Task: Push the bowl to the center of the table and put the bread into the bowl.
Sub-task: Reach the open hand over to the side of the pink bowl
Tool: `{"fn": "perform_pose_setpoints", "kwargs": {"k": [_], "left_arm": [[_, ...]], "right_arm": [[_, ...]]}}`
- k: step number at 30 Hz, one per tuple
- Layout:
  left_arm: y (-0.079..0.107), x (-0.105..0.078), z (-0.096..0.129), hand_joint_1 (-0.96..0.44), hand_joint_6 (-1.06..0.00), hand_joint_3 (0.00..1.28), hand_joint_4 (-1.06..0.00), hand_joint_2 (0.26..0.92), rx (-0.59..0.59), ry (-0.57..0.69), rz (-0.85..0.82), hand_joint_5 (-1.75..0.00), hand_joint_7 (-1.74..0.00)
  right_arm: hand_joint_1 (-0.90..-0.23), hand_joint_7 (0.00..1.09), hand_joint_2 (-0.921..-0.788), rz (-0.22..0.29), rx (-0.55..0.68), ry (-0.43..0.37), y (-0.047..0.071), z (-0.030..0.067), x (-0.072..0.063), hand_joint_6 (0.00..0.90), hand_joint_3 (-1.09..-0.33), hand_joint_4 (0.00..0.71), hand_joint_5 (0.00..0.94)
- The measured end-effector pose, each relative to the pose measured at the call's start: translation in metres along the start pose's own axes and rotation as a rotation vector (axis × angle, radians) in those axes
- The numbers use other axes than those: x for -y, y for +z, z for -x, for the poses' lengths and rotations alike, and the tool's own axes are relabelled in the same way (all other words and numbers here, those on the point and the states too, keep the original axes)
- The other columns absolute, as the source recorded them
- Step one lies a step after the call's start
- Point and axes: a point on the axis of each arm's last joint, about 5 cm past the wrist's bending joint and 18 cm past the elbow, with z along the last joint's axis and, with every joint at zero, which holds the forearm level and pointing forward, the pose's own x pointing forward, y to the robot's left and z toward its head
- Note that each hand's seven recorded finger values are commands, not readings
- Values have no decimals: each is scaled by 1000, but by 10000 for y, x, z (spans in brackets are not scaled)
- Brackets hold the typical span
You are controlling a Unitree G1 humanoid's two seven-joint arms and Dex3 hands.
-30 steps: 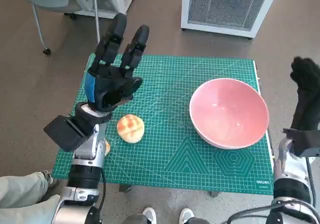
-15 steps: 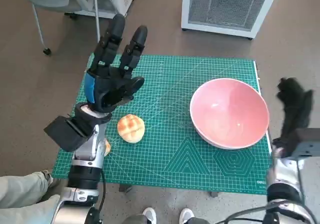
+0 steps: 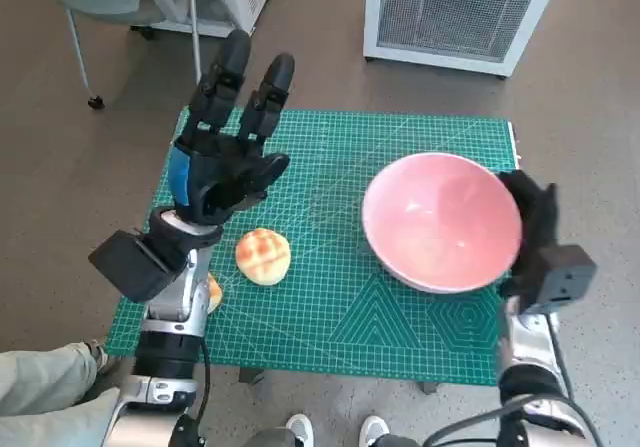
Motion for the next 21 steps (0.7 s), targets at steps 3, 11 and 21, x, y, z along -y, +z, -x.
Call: {"fn": "perform_pose_setpoints", "kwargs": {"k": [3,11,21], "left_arm": [[7,-9,6,-46,-259,167,-219,921,0,-1,-6,0,-10],[8,-37,29,-53,-260,165,-219,921,-15,0,-21,0,-9],[14,-54,33,-52,-263,165,-225,921,-22,1,-38,-3,-10]], "right_arm": [[-630,494,-921,-20,-5,29,10,-22,-65,18,-825,190,0],[-646,482,-921,-77,1,66,75,-103,-185,25,-821,190,1],[-648,460,-921,-125,2,89,182,-218,-325,55,-796,217,11]]}}
